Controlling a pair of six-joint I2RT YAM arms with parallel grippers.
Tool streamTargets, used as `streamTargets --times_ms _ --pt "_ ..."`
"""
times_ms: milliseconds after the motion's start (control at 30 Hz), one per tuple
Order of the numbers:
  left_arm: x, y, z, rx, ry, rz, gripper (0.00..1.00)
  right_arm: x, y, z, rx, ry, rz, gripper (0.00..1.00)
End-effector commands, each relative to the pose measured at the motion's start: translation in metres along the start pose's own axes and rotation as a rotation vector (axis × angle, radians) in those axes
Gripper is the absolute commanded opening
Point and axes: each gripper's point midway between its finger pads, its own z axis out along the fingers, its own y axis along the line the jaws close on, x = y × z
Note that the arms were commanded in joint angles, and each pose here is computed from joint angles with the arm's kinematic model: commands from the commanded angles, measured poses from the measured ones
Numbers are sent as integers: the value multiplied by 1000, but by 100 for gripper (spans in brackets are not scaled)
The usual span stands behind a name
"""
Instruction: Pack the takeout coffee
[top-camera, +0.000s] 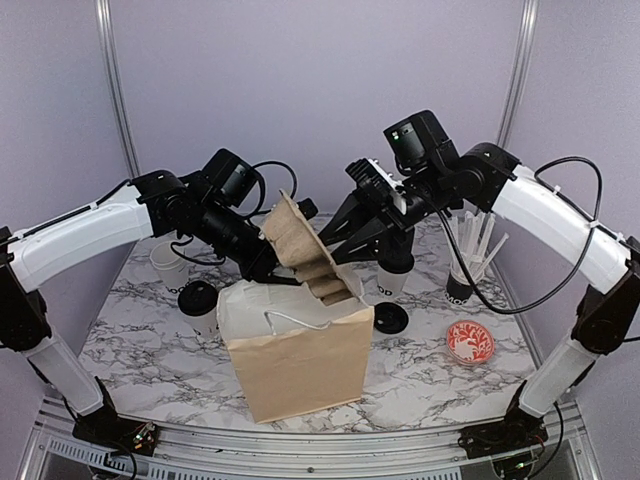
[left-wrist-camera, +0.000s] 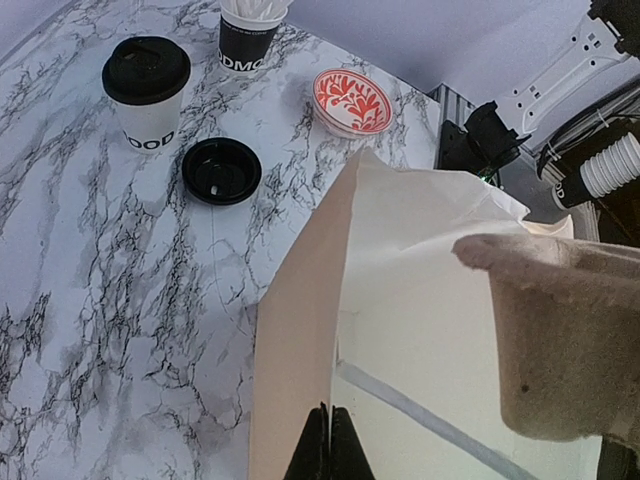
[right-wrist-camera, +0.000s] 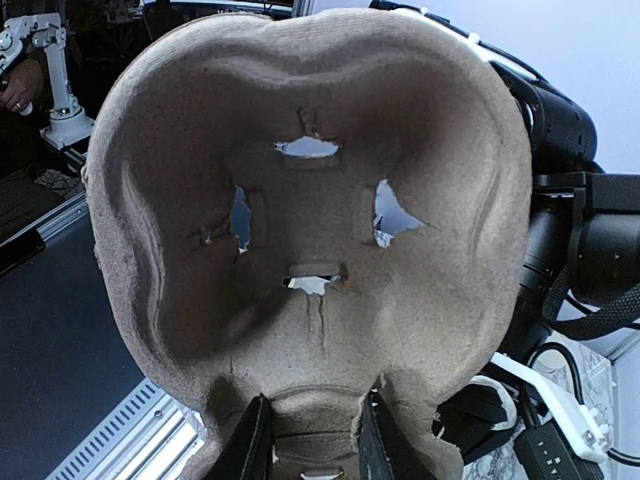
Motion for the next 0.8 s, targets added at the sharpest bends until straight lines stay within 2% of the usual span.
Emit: streamTargets --times_ms 0,200,600,667,767 --pt "-12 -6 3 31 -26 12 0 2 0 9 -39 -39 27 16" --pt "-14 -8 5 29 -33 -2 0 4 -5 15 -36 -42 42 16" --pt "-11 0 1 -23 -36 -79 7 52 -6 23 66 78 126 16" --pt "-12 2 -2 -44 -45 -90 11 58 -5 22 87 106 138 16" --pt "-16 12 -11 -102 -67 -124 23 66 -3 23 103 144 158 16"
